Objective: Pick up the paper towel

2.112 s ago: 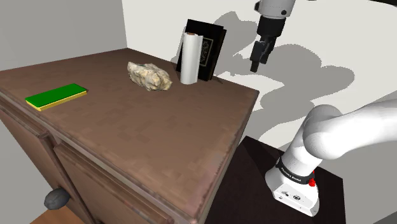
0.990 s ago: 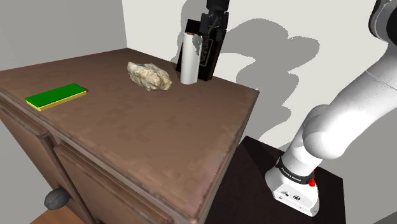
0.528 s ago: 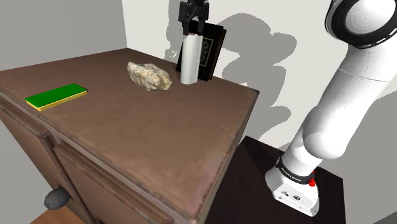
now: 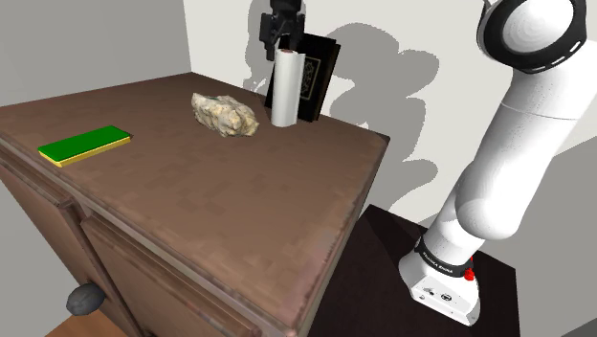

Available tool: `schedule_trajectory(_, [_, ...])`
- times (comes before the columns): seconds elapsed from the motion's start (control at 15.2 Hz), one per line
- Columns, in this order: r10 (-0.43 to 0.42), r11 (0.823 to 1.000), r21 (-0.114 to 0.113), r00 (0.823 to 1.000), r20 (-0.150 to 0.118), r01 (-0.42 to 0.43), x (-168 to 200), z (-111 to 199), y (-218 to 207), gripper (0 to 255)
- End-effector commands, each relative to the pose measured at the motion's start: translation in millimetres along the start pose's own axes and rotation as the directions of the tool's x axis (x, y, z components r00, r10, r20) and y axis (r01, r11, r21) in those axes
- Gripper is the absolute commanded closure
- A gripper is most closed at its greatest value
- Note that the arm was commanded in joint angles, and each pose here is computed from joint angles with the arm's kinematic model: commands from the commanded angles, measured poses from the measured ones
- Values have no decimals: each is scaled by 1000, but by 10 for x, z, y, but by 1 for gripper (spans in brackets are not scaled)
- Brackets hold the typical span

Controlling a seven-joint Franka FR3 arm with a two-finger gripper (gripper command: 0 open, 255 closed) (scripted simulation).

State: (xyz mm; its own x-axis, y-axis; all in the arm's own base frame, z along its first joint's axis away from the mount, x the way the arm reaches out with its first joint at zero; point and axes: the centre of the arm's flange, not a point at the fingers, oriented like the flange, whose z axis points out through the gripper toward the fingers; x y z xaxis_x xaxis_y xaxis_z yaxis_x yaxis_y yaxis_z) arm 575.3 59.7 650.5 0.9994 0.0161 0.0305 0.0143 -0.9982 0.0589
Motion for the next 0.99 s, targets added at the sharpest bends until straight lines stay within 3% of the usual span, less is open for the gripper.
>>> schedule_trajectory(0.0, [0, 1000, 0, 1000, -1, 0, -2, 79, -13, 0])
schedule_trajectory(0.07, [0, 1000, 0, 1000, -1, 0, -2, 79, -13, 0])
schedule_trajectory(0.13, [0, 1000, 0, 1000, 0, 0, -5, 80, -17, 255])
schedule_trajectory(0.73, [0, 1000, 0, 1000, -1, 0, -2, 79, -13, 255])
schedule_trajectory(0.92, [0, 1000, 0, 1000, -1, 0, 3, -79, -4, 255])
